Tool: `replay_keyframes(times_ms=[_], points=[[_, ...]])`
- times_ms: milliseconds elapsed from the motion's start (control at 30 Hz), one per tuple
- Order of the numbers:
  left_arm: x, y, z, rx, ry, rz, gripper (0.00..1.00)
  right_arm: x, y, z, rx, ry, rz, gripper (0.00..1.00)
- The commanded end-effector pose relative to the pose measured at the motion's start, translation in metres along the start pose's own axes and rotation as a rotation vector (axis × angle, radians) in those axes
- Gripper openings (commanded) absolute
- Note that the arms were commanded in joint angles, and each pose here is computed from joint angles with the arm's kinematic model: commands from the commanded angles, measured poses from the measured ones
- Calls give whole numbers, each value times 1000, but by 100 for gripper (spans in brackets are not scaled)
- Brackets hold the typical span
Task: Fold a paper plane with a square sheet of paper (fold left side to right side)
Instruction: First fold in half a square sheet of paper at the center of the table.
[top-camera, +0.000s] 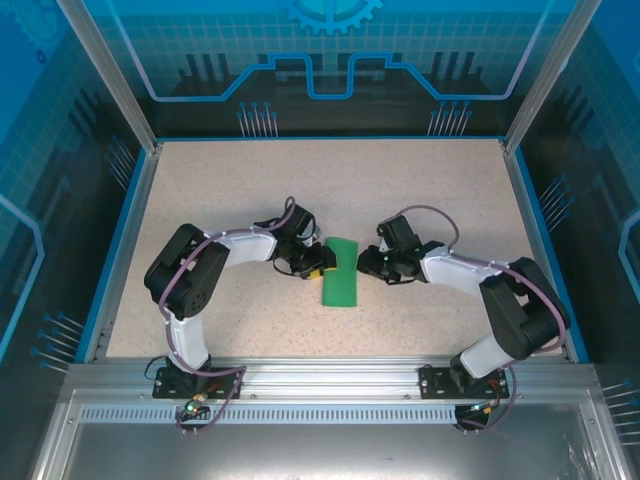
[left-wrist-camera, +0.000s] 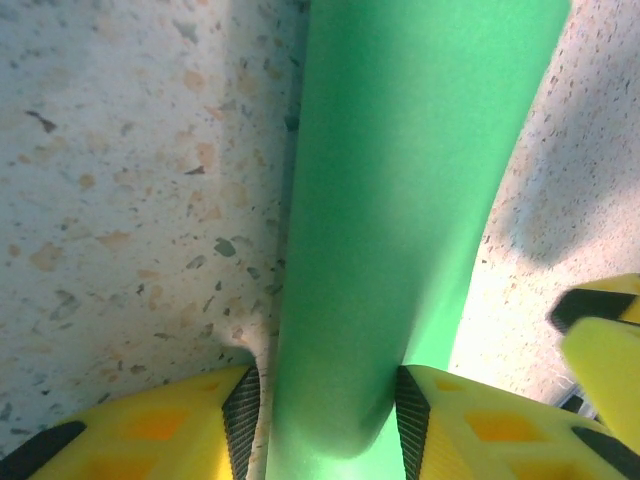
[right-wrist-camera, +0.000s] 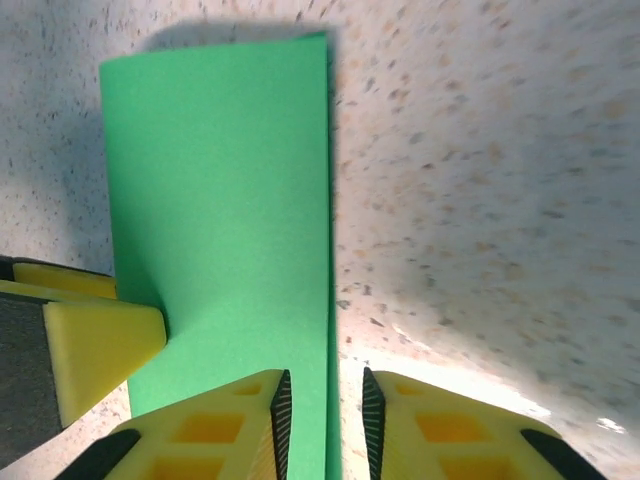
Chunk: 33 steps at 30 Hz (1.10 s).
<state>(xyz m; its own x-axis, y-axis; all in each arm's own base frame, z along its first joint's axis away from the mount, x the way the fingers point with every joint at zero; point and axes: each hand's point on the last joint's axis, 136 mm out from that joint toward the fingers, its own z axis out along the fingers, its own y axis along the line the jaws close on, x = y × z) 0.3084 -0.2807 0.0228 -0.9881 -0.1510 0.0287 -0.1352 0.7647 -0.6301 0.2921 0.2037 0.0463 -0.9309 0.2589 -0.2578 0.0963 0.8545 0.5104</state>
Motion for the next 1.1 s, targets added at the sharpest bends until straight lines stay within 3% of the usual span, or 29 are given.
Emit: replay_keyframes(times_ms=[0, 1067], points=[[10, 21, 15, -92, 39, -2, 44, -9, -10, -18, 95, -63, -41, 28], [20, 53, 29, -248, 67, -89, 45, -10, -16, -34, 85, -101, -17, 28]])
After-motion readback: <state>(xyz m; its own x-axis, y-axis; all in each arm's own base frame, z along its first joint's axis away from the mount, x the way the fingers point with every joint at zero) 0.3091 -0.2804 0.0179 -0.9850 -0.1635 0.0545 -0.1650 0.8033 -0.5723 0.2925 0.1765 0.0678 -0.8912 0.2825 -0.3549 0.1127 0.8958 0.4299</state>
